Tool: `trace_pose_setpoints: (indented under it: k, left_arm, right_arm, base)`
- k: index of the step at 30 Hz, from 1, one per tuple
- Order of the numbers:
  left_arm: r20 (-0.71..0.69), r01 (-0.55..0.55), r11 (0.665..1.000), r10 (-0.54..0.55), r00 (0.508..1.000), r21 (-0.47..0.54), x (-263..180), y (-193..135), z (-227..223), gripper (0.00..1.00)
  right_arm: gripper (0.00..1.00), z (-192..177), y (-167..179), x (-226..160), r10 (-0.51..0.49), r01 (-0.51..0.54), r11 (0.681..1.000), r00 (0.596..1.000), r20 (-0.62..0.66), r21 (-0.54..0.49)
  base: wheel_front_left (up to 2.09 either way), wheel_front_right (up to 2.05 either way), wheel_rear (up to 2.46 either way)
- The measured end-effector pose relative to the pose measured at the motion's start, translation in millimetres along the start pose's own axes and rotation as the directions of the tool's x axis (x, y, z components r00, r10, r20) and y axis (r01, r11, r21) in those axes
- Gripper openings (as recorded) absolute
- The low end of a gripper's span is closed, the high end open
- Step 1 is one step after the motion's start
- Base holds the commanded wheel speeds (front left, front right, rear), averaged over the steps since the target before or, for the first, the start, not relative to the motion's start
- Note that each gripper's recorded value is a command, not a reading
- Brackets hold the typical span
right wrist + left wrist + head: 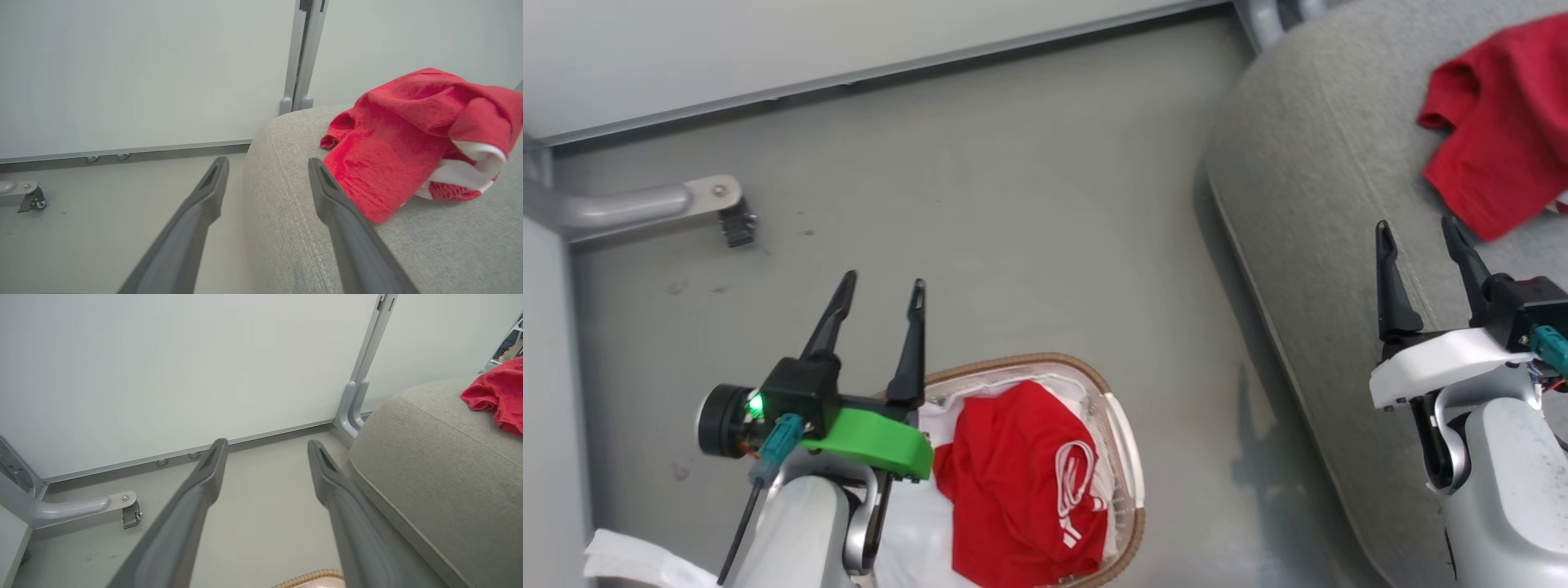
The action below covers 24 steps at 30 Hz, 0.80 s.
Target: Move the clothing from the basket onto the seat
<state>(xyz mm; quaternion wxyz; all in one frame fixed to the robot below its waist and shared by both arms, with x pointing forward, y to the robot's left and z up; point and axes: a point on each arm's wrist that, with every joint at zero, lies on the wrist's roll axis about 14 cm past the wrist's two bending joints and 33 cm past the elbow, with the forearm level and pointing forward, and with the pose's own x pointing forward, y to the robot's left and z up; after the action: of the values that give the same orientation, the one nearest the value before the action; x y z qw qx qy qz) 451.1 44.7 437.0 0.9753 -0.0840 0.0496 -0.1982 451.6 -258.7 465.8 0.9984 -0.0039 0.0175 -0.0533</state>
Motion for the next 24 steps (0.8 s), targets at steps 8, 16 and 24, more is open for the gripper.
trace_pose_setpoints:
  k: [8,16,24]
  left_arm:
    - [0.033,-0.162,0.986,0.16,0.986,0.038,-38,41,19,1.0]
    - [0.045,-0.238,0.969,0.235,0.971,0.062,-79,56,27,1.0]
    - [0.068,-0.269,0.961,0.265,0.962,0.064,-111,54,33,1.0]
  right_arm:
    - [1.0,21,46,0,0.121,-0.124,0.991,0.99,0.065,0.04]
    - [1.0,34,73,-23,0.185,-0.192,0.979,0.978,0.1,0.065]
    - [1.0,36,82,-53,0.205,-0.214,0.973,0.973,0.105,0.086]
  base:
    - [0.0,0.0,0.0]
    - [0.0,0.0,0.0]
    - [0.0,0.0,0.0]
